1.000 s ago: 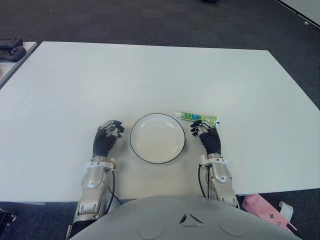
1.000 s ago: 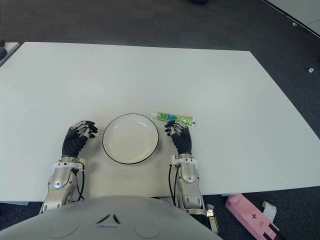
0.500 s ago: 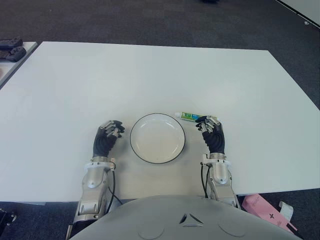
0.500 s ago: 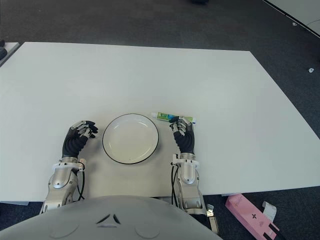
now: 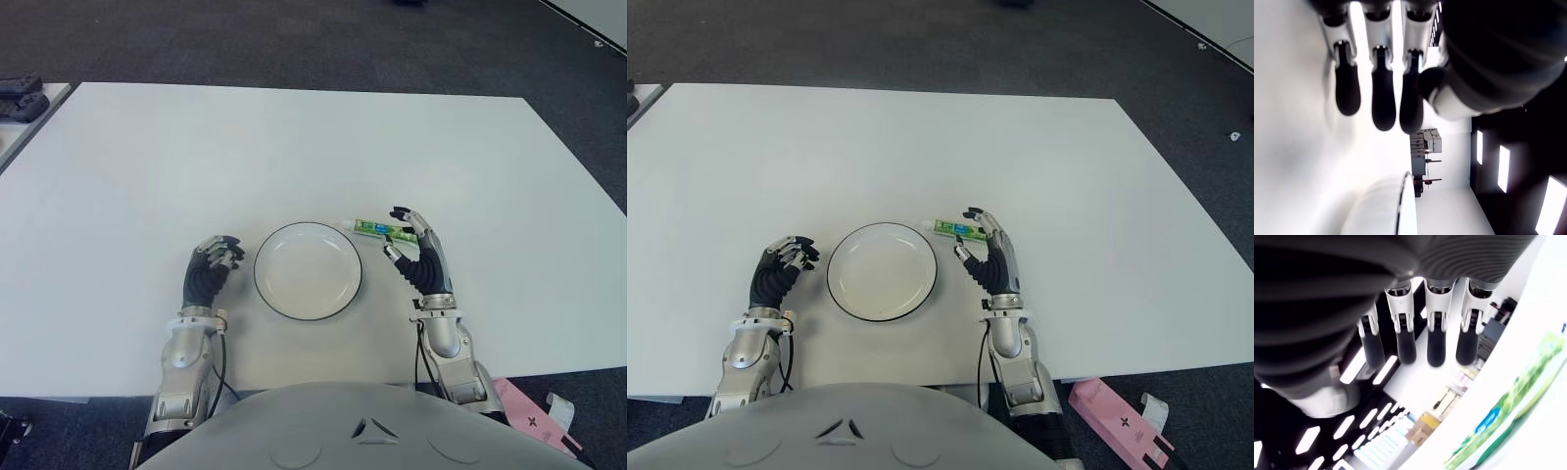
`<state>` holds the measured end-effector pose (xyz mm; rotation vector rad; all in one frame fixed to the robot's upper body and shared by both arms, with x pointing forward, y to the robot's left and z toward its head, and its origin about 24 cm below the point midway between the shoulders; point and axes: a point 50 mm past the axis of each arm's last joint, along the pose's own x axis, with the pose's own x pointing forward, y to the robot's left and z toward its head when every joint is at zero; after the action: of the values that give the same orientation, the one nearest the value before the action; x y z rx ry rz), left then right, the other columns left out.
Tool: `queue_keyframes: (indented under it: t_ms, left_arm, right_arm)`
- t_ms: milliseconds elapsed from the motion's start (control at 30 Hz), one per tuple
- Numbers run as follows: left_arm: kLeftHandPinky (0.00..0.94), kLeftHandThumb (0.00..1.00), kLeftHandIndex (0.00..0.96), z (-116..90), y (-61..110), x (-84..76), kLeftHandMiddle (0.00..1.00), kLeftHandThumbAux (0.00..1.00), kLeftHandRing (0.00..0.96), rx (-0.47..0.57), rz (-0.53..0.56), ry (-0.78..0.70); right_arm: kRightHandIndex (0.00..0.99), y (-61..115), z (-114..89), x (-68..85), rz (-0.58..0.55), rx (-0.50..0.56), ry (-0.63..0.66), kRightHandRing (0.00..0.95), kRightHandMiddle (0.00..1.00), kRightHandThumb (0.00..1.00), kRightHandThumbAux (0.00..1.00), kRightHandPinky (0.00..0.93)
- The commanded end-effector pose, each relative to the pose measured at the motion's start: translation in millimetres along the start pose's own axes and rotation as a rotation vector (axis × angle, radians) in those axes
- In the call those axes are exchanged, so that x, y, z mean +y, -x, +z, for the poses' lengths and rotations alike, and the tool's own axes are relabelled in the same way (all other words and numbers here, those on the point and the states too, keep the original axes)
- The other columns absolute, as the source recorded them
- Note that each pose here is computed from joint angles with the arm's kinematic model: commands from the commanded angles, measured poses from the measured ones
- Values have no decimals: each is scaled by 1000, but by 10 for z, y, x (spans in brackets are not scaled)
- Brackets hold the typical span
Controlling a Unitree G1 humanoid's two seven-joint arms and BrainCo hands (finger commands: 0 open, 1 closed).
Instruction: Put the toothpaste on the table into the plate.
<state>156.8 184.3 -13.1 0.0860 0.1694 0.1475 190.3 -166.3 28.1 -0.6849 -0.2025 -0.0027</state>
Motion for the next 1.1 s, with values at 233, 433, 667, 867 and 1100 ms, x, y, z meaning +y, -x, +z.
queue_keyframes:
  t_ms: [233, 433, 667, 867, 1100]
  left_arm:
    - [513, 705, 431, -50, 8, -46, 517, 721, 514, 34, 9, 12]
    - [522, 706, 431, -54, 7, -59, 524, 720, 520, 36, 13, 19]
    - [520, 705, 431, -55, 16, -66, 528, 720, 522, 33, 15, 18]
    - [520, 704, 431, -57, 21, -77, 532, 721, 522, 33, 19, 13]
    - [525, 705, 431, -58, 27, -87, 530, 720, 524, 31, 18, 22]
  right_arm:
    - [4, -240, 14, -147, 96, -115, 192, 5, 4, 495, 321, 16]
    - [0, -341, -33, -201, 184, -125, 338, 0, 0, 494, 194, 1]
    - [0, -515, -71, -234, 273, -154, 508, 0, 0, 484, 130, 0]
    - [0, -650, -89, -248, 348, -171, 610, 0, 0, 470, 105, 0]
    - [0, -751, -84, -243, 471, -178, 711, 0, 0, 504, 107, 0]
